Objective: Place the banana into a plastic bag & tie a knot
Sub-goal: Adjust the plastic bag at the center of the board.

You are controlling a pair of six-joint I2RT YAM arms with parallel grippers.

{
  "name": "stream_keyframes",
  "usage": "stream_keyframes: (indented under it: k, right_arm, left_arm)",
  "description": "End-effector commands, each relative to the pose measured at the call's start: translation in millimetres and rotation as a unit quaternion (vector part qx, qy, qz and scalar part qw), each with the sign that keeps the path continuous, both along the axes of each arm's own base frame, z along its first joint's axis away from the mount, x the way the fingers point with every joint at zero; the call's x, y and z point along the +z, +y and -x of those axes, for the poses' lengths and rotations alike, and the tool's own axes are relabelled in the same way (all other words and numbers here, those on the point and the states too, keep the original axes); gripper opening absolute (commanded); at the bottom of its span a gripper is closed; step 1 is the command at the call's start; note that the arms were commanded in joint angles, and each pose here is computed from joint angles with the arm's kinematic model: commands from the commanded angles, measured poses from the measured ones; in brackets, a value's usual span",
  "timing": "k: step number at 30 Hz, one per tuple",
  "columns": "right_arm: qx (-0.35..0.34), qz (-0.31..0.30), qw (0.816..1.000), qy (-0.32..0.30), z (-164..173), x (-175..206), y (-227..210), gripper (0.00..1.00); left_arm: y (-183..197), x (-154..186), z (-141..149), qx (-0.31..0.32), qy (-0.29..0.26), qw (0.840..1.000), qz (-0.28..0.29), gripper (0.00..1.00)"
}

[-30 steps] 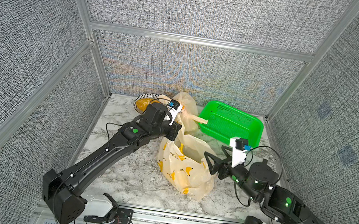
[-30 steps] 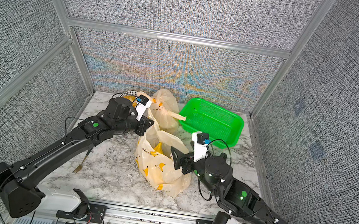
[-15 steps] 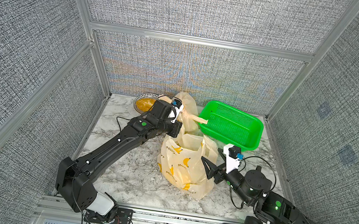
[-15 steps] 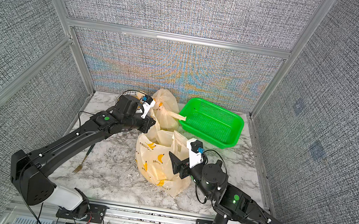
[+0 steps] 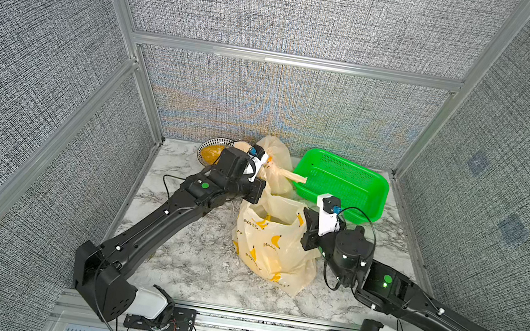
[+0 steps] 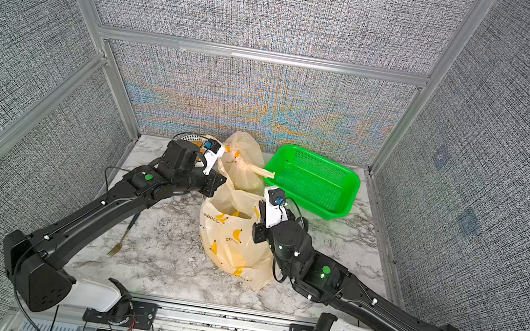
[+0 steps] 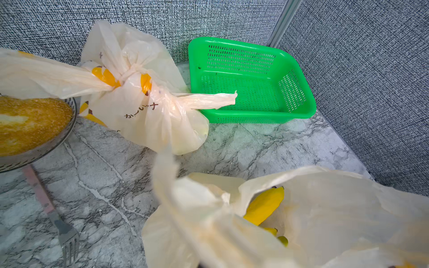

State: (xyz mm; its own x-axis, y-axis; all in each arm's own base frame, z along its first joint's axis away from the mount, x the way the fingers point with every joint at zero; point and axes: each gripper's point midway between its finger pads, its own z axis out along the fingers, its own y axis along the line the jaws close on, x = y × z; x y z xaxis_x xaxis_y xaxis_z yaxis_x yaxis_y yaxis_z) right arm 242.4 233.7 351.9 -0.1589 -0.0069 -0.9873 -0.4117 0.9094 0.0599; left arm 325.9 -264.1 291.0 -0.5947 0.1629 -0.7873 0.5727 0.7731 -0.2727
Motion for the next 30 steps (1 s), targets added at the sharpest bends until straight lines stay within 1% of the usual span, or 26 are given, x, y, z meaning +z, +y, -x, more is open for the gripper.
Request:
stream_keyframes:
  k: [1,2,5,7,9,10,13,15,16,17,20,22,24,26,27,28,30]
  right_arm:
    - [-0.016,-0.027,0.999,-0.036,-3.7,47.7,-11.8,0.00]
    - [-0.002,-0.039,0.998,-0.047,-4.3,67.9,-10.7,0.00]
    - [0.044,-0.069,0.994,-0.074,-12.1,131.2,-7.6,0.00]
    - [0.074,-0.083,0.990,-0.085,-18.3,157.4,-7.6,0.00]
    - [0.092,-0.079,0.989,-0.082,-25.5,161.5,-2.0,0.00]
    - [0.101,-0.076,0.989,-0.079,-27.9,160.5,2.4,0.00]
    - [0.152,-0.082,0.982,-0.072,-25.9,154.2,12.6,0.00]
    - [0.175,-0.075,0.980,-0.061,-28.6,142.6,13.7,0.00]
    - [0.176,-0.072,0.980,-0.054,-33.2,133.5,11.5,0.00]
    - [0.178,-0.071,0.980,-0.048,-37.2,125.4,8.2,0.00]
    - [0.195,-0.072,0.978,-0.033,-49.3,94.6,-2.9,0.00]
    - [0.213,-0.079,0.974,-0.026,-57.2,74.4,-11.7,0.00]
    - [0.223,-0.092,0.970,-0.015,-65.8,61.0,-19.8,0.00]
    - [0.229,-0.106,0.967,-0.006,-72.6,54.2,-26.4,0.00]
    - [0.235,-0.113,0.965,-0.004,-74.5,52.9,-28.9,0.00]
    - [0.245,-0.118,0.962,-0.006,-73.7,54.1,-29.6,0.00]
    - [0.262,-0.134,0.956,-0.013,-71.8,60.7,-30.2,0.00]
  left_arm:
    - [8.5,25.4,2.4,0.014,-0.017,1.000,0.009,0.00]
    - [11.4,35.6,3.8,0.020,-0.025,0.999,0.013,0.00]
    - [23.4,80.1,9.2,0.040,-0.068,0.996,0.037,0.00]
    - [36.2,107.0,14.7,0.061,-0.088,0.993,0.047,0.00]
    - [46.4,120.0,19.9,0.079,-0.103,0.990,0.056,0.00]
    - [51.7,119.9,20.6,0.090,-0.103,0.989,0.053,0.00]
    - [57.6,107.3,24.5,0.101,-0.078,0.991,0.038,0.00]
    - [56.1,98.7,29.8,0.093,-0.064,0.993,0.039,0.00]
    - [55.3,93.5,33.2,0.088,-0.056,0.994,0.039,0.02]
    - [55.2,88.4,33.9,0.086,-0.050,0.994,0.036,0.06]
    - [51.1,75.9,38.2,0.062,-0.044,0.997,0.022,0.29]
    - [53.8,71.0,41.6,0.057,-0.050,0.997,0.014,0.62]
    - [59.1,70.0,46.9,0.059,-0.065,0.996,0.020,0.85]
    - [65.1,76.7,55.8,0.059,-0.092,0.993,0.039,0.96]
    - [70.6,80.2,60.5,0.062,-0.110,0.991,0.046,0.99]
    - [75.4,81.1,64.1,0.065,-0.128,0.988,0.050,1.00]
    - [85.7,82.2,71.5,0.070,-0.180,0.979,0.066,1.00]
